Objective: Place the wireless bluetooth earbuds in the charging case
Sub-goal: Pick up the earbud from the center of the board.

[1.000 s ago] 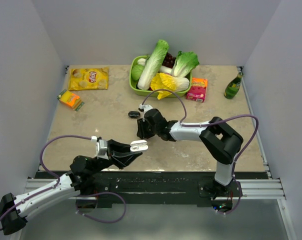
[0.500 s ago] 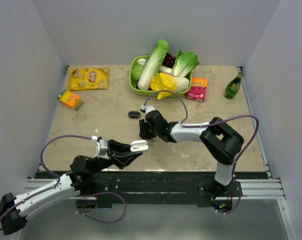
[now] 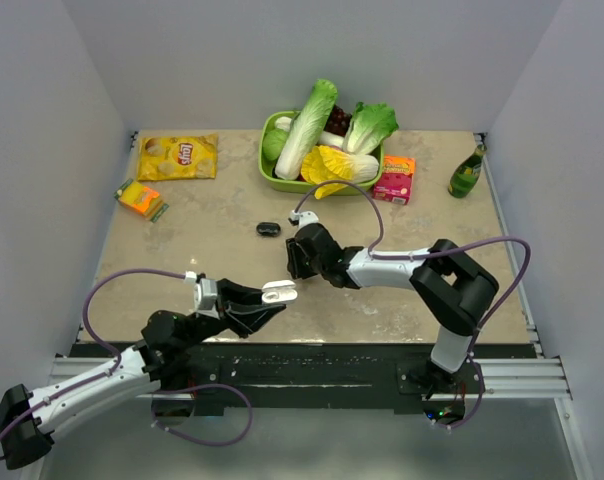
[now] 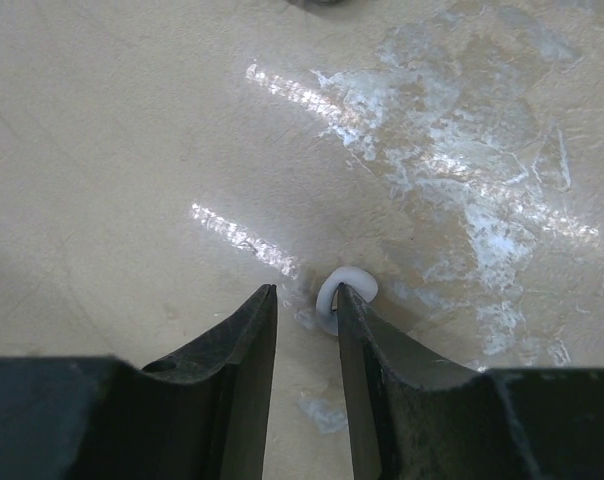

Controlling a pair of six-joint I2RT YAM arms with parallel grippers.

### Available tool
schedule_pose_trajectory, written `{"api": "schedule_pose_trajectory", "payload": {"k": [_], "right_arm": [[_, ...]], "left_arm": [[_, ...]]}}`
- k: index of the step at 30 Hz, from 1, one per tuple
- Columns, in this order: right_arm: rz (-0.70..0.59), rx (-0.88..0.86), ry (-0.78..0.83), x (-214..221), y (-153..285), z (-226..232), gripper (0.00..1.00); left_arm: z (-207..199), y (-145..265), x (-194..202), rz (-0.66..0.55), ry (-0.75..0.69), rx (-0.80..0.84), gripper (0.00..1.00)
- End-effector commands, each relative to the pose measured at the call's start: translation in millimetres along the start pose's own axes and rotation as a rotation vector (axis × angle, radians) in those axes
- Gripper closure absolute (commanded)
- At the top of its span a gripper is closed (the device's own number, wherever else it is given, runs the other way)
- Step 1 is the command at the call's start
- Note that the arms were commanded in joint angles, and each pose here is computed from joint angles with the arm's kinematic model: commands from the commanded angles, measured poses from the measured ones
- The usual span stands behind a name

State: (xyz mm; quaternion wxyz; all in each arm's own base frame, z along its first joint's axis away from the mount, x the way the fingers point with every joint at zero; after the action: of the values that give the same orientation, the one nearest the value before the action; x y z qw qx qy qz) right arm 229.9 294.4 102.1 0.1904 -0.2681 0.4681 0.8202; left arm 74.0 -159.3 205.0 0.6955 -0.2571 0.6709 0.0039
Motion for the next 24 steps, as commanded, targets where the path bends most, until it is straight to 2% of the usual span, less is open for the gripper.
{"api": "schedule_pose_trajectory", "payload": {"k": [1, 11, 17, 18, 21, 24], "right_arm": [[-0.015, 0.089, -0.003, 2.0, 8.6, -11.7, 0.66], [-0.030, 0.136, -0.005, 0.9, 10.1, -16.1, 0.73], [-0.045, 0.164, -0.002, -0.5, 12.7, -17.9, 0.83], [-0.047, 0.167, -0.002, -0.4, 13.3, -18.5, 0.88], [-0.076, 0.172, -0.007, -4.9, 21.0, -18.7, 1.00], [-0.199, 0.127, -0.022, -25.4, 54.8, -12.1, 1.00]], "left_arm": [[-0.8, 11.2, 26.3, 0.044, 0.024, -0.004, 1.00], [-1.1, 11.7, 26.9, 0.044, 0.029, -0.002, 1.00], [-1.2, 11.3, 26.2, 0.042, 0.028, 0.000, 1.00], [-1.2, 11.7, 27.2, 0.046, 0.029, -0.001, 1.00], [-1.3, 11.8, 26.9, 0.045, 0.029, 0.001, 1.00], [-1.2, 11.9, 26.8, 0.049, 0.027, -0.001, 1.00]]}}
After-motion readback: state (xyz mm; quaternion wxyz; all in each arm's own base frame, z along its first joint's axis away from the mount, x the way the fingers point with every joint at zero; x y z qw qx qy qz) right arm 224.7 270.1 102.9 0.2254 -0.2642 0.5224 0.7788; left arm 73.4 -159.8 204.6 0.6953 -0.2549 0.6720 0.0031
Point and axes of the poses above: each gripper's point midway between its finger pads, its own y axis back along the fingers, its own z axis along the line the jaws close on, x = y × z, the point moved 10 cm from there along y, back along the fingers, and after that the axes turned 13 degrees about -y, right-handed, at the moved point
